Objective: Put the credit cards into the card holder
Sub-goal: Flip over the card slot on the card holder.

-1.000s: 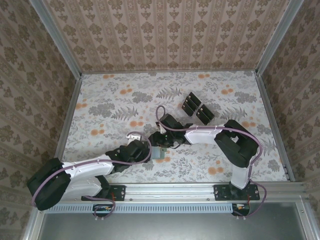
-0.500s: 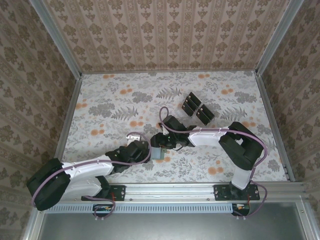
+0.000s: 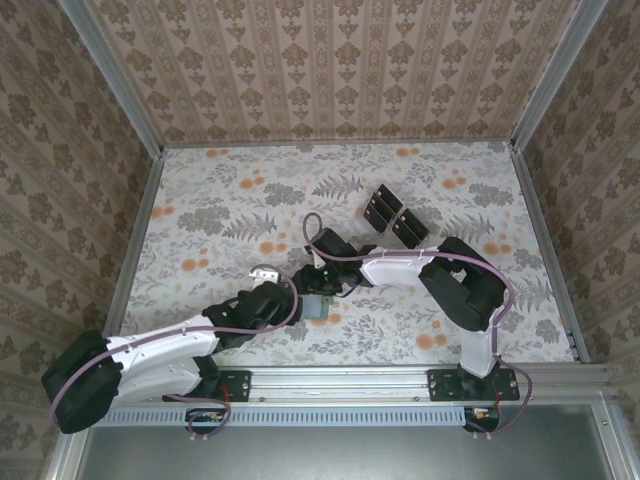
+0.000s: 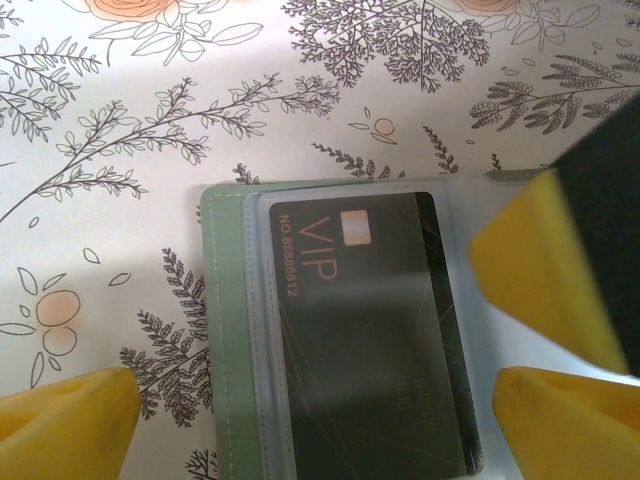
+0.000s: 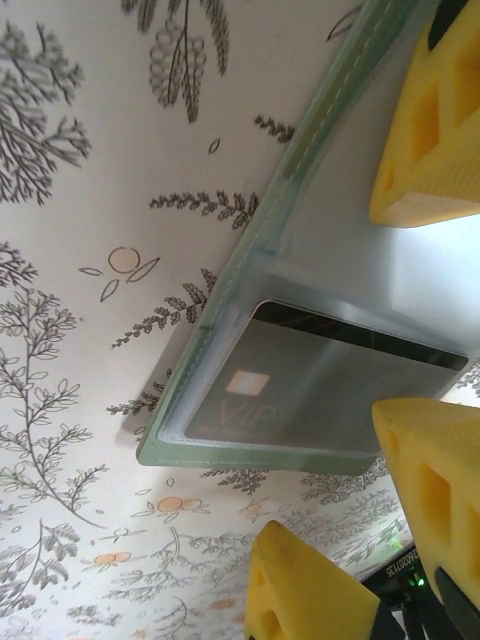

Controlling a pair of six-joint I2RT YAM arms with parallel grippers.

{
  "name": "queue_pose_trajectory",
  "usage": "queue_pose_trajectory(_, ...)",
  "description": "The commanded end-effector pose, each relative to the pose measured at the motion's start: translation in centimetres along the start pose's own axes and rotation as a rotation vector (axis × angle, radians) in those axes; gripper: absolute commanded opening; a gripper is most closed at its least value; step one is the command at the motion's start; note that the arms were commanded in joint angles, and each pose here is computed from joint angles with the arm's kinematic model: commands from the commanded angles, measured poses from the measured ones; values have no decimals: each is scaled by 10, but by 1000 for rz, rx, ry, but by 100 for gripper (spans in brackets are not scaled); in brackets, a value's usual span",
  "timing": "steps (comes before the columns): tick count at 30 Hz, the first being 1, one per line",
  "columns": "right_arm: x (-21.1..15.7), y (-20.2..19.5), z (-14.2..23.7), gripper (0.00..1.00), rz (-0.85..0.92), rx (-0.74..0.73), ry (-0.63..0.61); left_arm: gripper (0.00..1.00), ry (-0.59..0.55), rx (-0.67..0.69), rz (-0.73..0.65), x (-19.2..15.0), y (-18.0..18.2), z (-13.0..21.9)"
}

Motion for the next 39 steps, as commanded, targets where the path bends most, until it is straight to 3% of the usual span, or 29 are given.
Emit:
queue_pose_trajectory(1, -2, 4, -10, 49, 14, -1, 56, 100, -2, 4, -37, 1, -2, 1)
queue_pose_trajectory(24, 2, 10, -10, 49, -1, 40, 48, 100, 52, 88, -45, -11, -1, -17)
queue_pose_trajectory(31, 7, 19, 25, 50, 16, 76, -48, 100, 84, 114, -28, -21, 2, -22)
queue_pose_trajectory(39, -8, 6, 55, 50, -31, 20, -157, 100, 87, 124, -18, -24, 5, -23)
Point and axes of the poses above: each hand's point on the last joint's axis, 136 mm out from that joint toward the fingers, its own z axis back along the fingers, its own y axis along the line the jaws close on, x = y × z, the point moved 10 cm from there along z, back along the fingers, and after that the axes turned 1 degree about z, right-handed, at the moved point
